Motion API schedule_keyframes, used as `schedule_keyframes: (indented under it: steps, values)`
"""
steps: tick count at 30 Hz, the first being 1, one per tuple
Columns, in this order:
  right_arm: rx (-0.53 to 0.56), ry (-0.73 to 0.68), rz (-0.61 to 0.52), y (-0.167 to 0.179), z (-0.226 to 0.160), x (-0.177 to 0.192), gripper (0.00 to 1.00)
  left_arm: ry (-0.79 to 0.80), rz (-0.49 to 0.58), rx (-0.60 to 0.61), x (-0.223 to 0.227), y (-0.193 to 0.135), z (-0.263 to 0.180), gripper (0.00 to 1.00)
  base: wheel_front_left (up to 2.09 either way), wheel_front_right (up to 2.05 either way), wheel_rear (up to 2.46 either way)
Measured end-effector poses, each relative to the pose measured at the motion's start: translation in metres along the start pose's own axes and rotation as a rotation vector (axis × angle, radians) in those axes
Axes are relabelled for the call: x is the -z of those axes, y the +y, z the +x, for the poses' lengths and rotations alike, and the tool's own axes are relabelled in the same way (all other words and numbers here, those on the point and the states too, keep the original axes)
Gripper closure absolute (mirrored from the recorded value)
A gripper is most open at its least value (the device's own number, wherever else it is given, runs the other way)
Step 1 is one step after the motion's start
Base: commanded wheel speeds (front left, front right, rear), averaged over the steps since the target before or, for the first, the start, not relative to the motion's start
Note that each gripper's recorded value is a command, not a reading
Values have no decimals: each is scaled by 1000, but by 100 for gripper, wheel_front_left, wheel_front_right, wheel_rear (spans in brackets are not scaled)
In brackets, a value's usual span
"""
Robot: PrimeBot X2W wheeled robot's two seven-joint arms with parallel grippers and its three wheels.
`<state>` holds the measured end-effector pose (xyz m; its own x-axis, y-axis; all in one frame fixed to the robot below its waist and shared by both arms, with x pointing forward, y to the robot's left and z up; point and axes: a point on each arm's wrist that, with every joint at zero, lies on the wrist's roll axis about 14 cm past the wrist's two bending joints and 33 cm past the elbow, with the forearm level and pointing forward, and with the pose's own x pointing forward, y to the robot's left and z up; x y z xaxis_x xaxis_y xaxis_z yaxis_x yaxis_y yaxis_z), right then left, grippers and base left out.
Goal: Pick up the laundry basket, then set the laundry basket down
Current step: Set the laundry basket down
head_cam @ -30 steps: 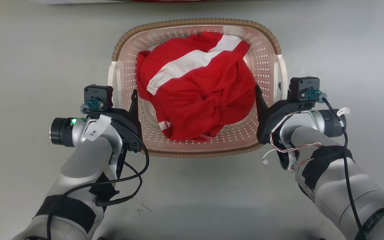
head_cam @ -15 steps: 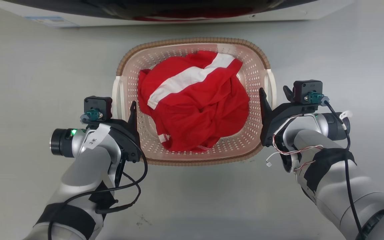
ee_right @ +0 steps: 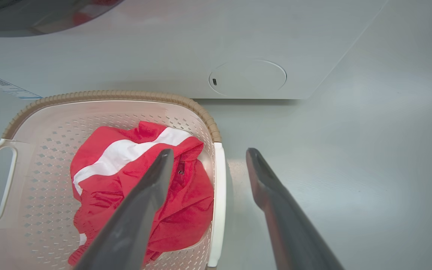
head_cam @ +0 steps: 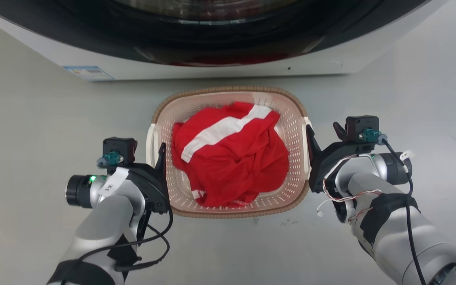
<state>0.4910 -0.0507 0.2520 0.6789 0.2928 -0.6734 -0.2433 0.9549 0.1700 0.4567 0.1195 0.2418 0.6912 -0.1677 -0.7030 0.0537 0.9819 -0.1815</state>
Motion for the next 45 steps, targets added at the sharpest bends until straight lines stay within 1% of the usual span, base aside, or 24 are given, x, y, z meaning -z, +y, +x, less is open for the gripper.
schedule_keyframes:
  steps: [4,7,19,22,31,35,45]
  values:
    - [-2,-33,-7,5,-14,-12,0,-32,-9,6,-8,-3,-16,0,0,0,0]
    - [-14,-70,9,13,-30,-25,0,-72,-24,-1,-16,0,-33,0,0,0,0]
    - [-48,-172,59,38,-80,-44,0,-193,-50,-5,-27,1,-89,0,0,0,0]
    - [-58,-197,74,45,-93,-46,0,-225,-55,-5,-27,-1,-103,0,0,0,0]
    - [-108,-298,68,68,-133,-55,0,-355,-54,-15,-37,-4,-145,0,0,0,0]
    - [-119,-339,66,72,-150,-55,0,-423,-53,-15,-45,-4,-163,0,0,0,0]
    - [-162,-456,74,86,-189,-55,0,-536,-41,-20,-43,-5,-204,0,0,0,0]
